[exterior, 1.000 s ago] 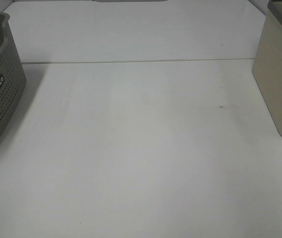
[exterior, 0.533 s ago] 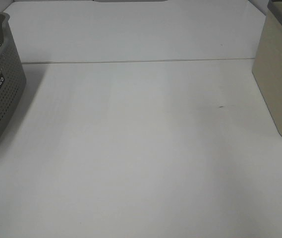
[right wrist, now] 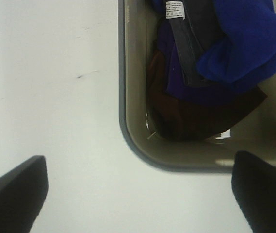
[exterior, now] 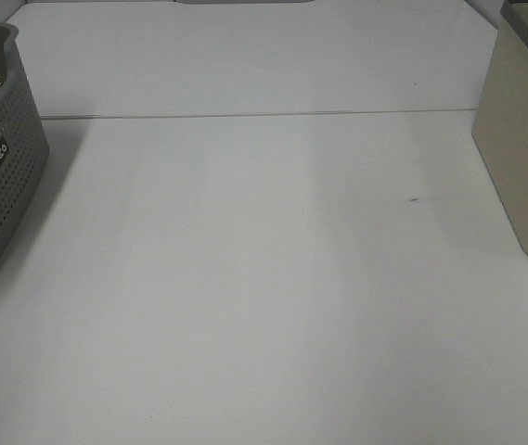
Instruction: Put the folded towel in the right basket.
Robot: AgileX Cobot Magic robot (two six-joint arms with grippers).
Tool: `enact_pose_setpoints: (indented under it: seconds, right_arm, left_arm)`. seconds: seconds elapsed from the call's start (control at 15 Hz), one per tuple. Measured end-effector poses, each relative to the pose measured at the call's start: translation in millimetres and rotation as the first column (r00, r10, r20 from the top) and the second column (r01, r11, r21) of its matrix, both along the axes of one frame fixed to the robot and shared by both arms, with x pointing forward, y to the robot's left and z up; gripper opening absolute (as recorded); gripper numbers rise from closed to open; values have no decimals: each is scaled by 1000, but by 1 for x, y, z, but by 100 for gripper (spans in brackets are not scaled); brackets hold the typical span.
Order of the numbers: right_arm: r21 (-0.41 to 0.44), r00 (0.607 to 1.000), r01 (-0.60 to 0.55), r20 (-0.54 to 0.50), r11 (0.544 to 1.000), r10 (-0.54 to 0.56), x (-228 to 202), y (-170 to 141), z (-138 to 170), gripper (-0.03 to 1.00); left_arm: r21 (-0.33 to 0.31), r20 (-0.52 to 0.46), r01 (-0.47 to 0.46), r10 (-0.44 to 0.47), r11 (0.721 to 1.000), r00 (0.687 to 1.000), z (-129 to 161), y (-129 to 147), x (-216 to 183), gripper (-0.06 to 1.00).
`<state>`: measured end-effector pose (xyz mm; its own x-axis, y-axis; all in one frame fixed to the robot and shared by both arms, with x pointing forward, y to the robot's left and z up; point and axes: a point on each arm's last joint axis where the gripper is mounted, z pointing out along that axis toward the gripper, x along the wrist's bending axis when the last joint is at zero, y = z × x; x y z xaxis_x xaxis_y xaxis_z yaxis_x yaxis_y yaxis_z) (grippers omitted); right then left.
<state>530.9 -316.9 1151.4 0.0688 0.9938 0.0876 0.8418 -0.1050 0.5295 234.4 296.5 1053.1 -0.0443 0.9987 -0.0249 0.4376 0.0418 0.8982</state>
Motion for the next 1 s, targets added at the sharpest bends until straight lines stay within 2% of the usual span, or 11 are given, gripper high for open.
enact_pose_setpoints:
  seconds: [0.07, 0.2, 0.4, 0.53, 0.6, 0.8, 1.0]
  right_arm:
    - [-2, 1000, 2, 22, 1000, -2, -16, 1, 0, 97]
    - [-13, 988, 10, 155, 1000, -8, -76, 6, 11, 97]
    - [-24, 971, 13, 240, 1000, -7, -153, 13, -6, 97]
    - [-77, 948, -19, 315, 997, 43, -196, 16, -17, 97]
    - [-122, 920, -38, 383, 992, 82, -227, 19, -23, 97]
    - [-155, 871, -29, 480, 988, 100, -268, 22, -41, 97]
    - [-152, 880, -34, 465, 988, 102, -289, 24, -69, 97]
  left_arm:
    - [0, 0, 0, 0, 1000, 1000, 0, 0, 0, 97]
    - [0, 0, 0, 0, 1000, 1000, 0, 0, 0, 97]
    - [0, 0, 0, 0, 1000, 1000, 0, 0, 0, 97]
    - [0, 0, 0, 0, 1000, 1000, 0, 0, 0, 97]
    - [0, 0, 0, 0, 1000, 1000, 0, 0, 0, 97]
    - [0, 0, 0, 0, 1000, 1000, 0, 0, 0, 97]
    - [0, 0, 0, 0, 1000, 1000, 0, 0, 0, 97]
